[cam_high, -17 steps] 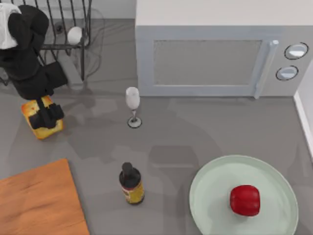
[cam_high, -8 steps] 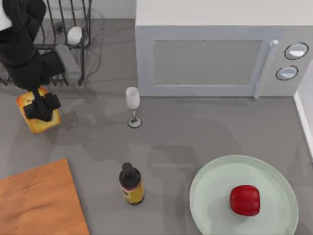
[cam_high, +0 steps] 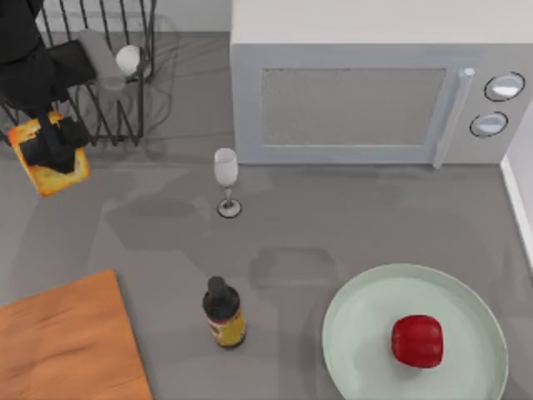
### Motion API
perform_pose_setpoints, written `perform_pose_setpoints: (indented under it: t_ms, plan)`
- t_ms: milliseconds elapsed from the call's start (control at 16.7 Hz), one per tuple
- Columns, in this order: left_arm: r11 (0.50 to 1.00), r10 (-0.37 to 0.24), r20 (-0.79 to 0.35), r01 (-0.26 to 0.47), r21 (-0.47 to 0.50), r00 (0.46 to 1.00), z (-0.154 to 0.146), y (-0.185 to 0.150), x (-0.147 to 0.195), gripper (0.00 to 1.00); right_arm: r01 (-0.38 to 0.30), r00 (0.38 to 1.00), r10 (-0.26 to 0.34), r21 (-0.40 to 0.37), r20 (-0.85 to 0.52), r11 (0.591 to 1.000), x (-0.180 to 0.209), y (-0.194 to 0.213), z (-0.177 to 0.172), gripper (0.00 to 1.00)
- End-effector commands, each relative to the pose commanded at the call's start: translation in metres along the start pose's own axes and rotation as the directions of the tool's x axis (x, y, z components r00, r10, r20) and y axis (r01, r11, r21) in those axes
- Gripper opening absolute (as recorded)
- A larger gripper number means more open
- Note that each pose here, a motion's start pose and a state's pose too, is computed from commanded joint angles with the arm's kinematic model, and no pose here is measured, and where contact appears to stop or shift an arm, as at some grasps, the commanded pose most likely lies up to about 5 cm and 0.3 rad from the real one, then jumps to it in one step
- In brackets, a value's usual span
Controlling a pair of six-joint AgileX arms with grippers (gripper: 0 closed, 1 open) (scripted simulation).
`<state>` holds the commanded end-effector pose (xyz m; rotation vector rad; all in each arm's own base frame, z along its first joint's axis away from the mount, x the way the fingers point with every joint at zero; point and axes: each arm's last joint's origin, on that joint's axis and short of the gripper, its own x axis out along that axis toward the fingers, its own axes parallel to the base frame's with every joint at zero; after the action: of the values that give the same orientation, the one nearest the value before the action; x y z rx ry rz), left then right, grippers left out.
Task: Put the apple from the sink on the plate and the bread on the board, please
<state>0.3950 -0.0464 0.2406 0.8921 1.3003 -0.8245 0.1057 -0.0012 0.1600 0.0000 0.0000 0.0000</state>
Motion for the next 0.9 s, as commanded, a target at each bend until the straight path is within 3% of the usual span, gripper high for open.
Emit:
perform_pose_setpoints:
  t_ms: [60, 300, 540, 720, 900]
  plan:
    - [0.999, -0.033, -0.013, 0.033, -0.01, 0.999, -0.001, -0.002, 0.008, 0.0, 0.0, 1.0, 0.0, 0.0, 0.0, 1.0, 0.0, 0.0, 0.0, 1.0]
    - [0.997, -0.045, -0.021, 0.043, -0.059, 0.999, 0.0, -0.005, 0.009, 0.0, 0.0, 1.0, 0.0, 0.0, 0.0, 1.0, 0.0, 0.0, 0.0, 1.0]
    - [0.965, -0.071, -0.041, 0.058, -0.256, 0.997, -0.001, -0.015, 0.01, 0.0, 0.0, 1.0, 0.0, 0.0, 0.0, 1.0, 0.0, 0.0, 0.0, 1.0]
    - [0.874, -0.093, -0.06, 0.052, -0.483, 0.994, -0.005, -0.028, 0.009, 0.0, 0.0, 1.0, 0.0, 0.0, 0.0, 1.0, 0.0, 0.0, 0.0, 1.0]
    - [0.688, -0.117, -0.082, 0.022, -0.725, 0.99, -0.014, -0.045, 0.008, 0.0, 0.0, 1.0, 0.0, 0.0, 0.0, 1.0, 0.0, 0.0, 0.0, 1.0]
